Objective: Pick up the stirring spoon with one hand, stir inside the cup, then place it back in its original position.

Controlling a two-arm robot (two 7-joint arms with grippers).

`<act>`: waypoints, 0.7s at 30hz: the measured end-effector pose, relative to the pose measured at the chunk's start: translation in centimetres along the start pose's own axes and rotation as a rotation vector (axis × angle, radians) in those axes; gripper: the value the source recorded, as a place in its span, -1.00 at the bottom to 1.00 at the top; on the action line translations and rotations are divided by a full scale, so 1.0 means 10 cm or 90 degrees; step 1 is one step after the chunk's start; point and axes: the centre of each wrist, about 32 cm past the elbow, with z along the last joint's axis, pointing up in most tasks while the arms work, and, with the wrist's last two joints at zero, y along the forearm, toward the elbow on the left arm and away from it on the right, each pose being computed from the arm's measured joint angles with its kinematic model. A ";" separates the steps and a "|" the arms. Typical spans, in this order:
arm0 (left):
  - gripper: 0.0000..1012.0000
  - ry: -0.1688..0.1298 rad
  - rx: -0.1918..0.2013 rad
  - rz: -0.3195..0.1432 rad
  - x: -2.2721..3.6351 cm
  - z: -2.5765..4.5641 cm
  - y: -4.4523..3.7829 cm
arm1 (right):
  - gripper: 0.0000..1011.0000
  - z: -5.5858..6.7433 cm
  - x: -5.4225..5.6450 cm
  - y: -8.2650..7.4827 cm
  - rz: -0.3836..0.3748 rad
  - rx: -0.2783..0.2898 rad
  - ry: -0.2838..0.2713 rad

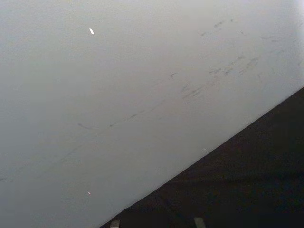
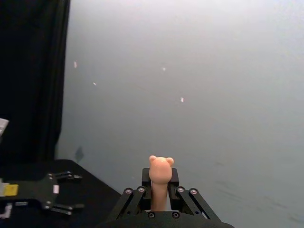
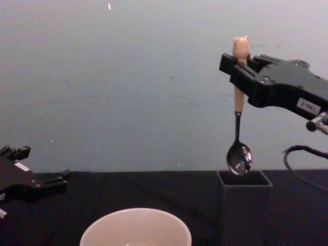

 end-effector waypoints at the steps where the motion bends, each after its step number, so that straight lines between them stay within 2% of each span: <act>1: 0.98 0.000 0.000 0.000 0.000 0.000 0.000 | -0.58 -0.01 0.01 0.00 -0.003 -0.002 -0.001; 10: 0.98 0.000 0.000 0.000 0.000 0.000 0.000 | -0.57 -0.11 0.05 0.03 -0.031 -0.022 -0.004; 21: 0.98 0.000 0.000 0.000 0.000 0.000 0.000 | -0.57 -0.18 0.05 0.06 -0.035 -0.034 0.005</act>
